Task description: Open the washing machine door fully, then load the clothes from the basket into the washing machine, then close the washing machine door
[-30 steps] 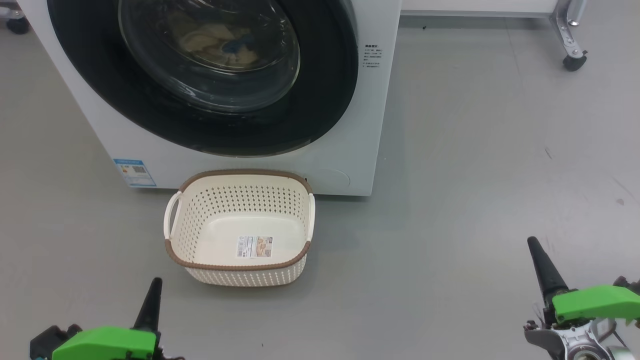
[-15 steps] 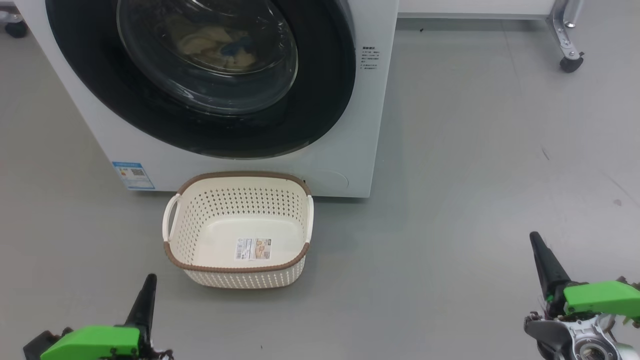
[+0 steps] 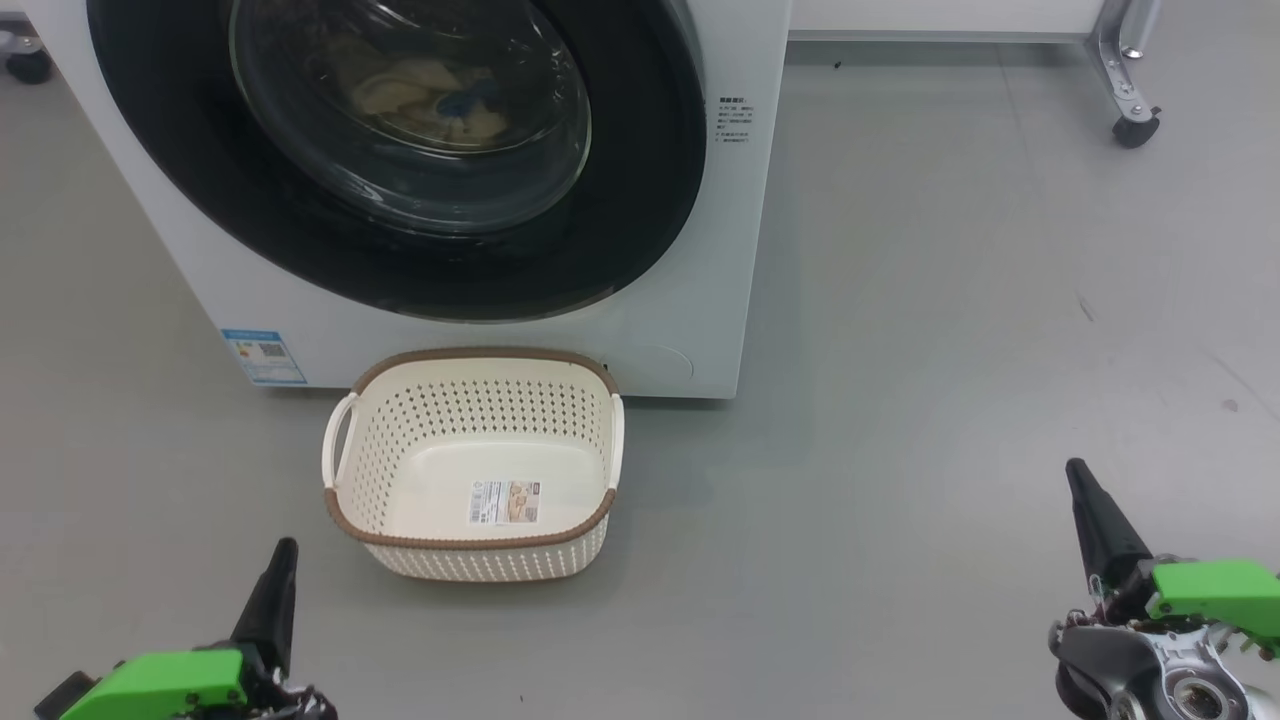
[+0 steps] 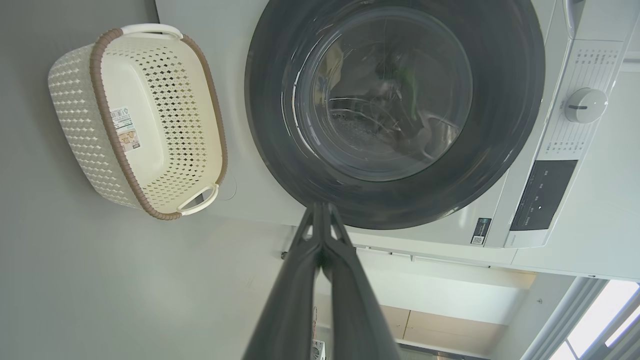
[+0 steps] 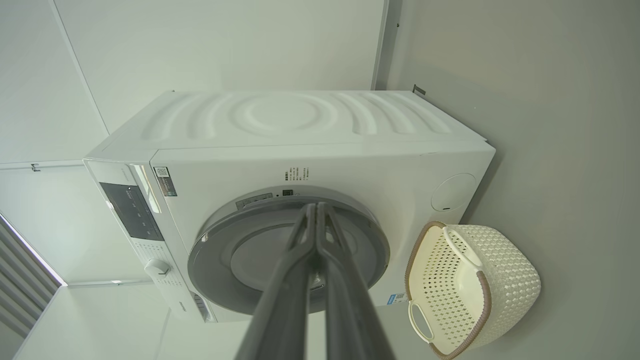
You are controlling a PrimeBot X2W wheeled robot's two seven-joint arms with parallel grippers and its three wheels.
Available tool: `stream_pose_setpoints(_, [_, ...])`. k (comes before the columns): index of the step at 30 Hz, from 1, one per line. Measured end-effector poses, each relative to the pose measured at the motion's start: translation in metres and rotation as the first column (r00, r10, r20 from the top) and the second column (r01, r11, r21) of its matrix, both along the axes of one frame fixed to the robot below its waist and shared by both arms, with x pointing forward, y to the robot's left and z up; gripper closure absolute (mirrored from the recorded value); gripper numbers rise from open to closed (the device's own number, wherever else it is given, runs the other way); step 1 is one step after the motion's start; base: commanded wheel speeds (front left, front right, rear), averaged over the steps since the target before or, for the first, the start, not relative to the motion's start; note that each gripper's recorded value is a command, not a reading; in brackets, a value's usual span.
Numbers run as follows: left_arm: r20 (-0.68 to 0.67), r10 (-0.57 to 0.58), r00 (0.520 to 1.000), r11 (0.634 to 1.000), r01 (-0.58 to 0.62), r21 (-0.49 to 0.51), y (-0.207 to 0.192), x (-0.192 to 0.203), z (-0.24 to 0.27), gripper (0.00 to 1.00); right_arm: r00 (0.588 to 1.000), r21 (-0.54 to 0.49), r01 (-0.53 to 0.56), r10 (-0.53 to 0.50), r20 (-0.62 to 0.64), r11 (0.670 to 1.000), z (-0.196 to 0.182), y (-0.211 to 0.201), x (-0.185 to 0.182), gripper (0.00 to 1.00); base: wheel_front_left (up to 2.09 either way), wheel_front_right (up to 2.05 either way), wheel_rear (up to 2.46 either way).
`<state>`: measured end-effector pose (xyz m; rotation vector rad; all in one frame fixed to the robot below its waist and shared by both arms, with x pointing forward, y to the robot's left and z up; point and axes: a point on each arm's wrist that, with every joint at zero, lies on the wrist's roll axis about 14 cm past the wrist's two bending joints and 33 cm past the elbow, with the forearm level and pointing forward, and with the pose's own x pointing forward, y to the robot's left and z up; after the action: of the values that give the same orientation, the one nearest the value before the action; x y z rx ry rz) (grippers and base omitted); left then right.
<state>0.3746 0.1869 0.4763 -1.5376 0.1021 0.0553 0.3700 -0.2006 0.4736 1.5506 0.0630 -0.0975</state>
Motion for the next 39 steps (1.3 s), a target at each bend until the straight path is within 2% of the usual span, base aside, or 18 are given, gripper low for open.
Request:
stream_pose_setpoints(4, [0.008,0.004,1.0,1.0,-0.004,-0.031,0.0011,0.0001,0.0015,1.0,1.0,0.036,0.006,-0.006,0.009,0.999,0.0025,-0.0011,0.0021,1.0,0.0,0.0,0.0])
stream_pose_setpoints(39, [0.008,0.004,1.0,0.999,-0.003,-0.038,0.0005,0.0001,0.0015,1.0,1.0,0.039,0.007,-0.007,0.01,0.999,0.0026,-0.0036,0.0023,1.0,0.0,0.0,0.0])
